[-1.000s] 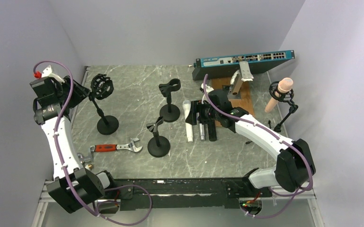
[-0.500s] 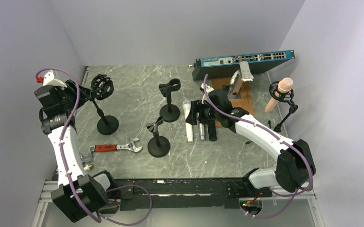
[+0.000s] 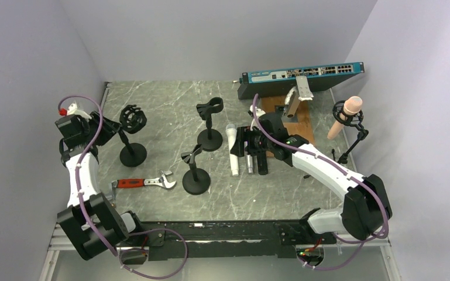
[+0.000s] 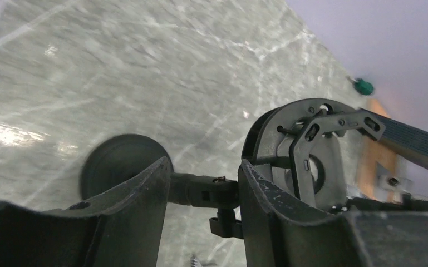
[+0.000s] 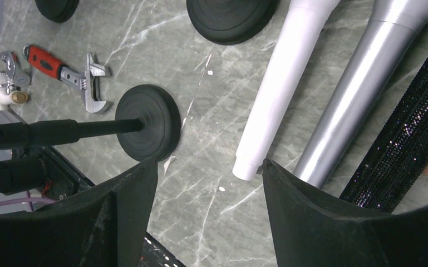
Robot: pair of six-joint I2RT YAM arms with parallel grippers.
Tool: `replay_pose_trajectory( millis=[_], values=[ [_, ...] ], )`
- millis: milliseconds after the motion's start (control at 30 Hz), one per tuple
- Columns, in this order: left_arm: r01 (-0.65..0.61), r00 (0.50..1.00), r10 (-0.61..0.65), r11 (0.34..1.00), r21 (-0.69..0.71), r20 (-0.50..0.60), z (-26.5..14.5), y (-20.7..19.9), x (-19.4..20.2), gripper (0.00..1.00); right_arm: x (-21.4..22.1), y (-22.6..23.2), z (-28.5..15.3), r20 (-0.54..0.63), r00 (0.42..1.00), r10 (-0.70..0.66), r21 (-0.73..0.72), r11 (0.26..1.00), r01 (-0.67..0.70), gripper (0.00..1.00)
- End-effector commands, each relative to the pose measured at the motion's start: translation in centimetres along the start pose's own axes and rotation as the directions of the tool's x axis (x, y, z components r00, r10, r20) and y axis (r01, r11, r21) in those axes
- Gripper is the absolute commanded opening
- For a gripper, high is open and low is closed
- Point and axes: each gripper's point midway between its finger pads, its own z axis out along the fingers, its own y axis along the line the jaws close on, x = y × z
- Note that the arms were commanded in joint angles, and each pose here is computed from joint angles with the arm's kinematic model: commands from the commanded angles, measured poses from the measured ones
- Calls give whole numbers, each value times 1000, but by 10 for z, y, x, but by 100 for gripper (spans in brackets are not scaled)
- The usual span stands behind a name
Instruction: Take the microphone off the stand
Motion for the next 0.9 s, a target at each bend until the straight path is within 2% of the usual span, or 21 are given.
replay_pose_trajectory(
  millis=[0,167,300,467,567,700,800,867],
  values=[
    [75,980,-98,988,-133,-175,-1,38,61,52,-13,11,-15,73,997,-8,-33,999,11,71],
    [73,976,-108,980,-185,-187,-3,45,60,51,-13,11,-26,79,997,-17,-20,1000,19,71],
    [15,994,-33,985,-171,-101,-15,32,33,69,-21,9,-40,113,993,-42,14,999,41,72],
    [-68,996,78,979,-194,47,-53,1,-19,83,-36,7,-57,142,987,-72,64,996,64,73],
    [-120,976,142,983,-135,164,-78,-38,-50,87,-47,7,-69,163,982,-91,97,992,76,74],
    [-236,941,219,971,37,259,-94,-111,-68,90,-66,1,-89,215,969,-123,182,980,84,76],
    [-365,919,310,901,234,242,-93,-190,-51,90,-86,-9,-111,272,950,-155,284,956,74,79],
    [-443,894,372,822,359,252,-97,-238,-40,90,-99,-13,-127,306,936,-174,339,939,63,79]
  ],
)
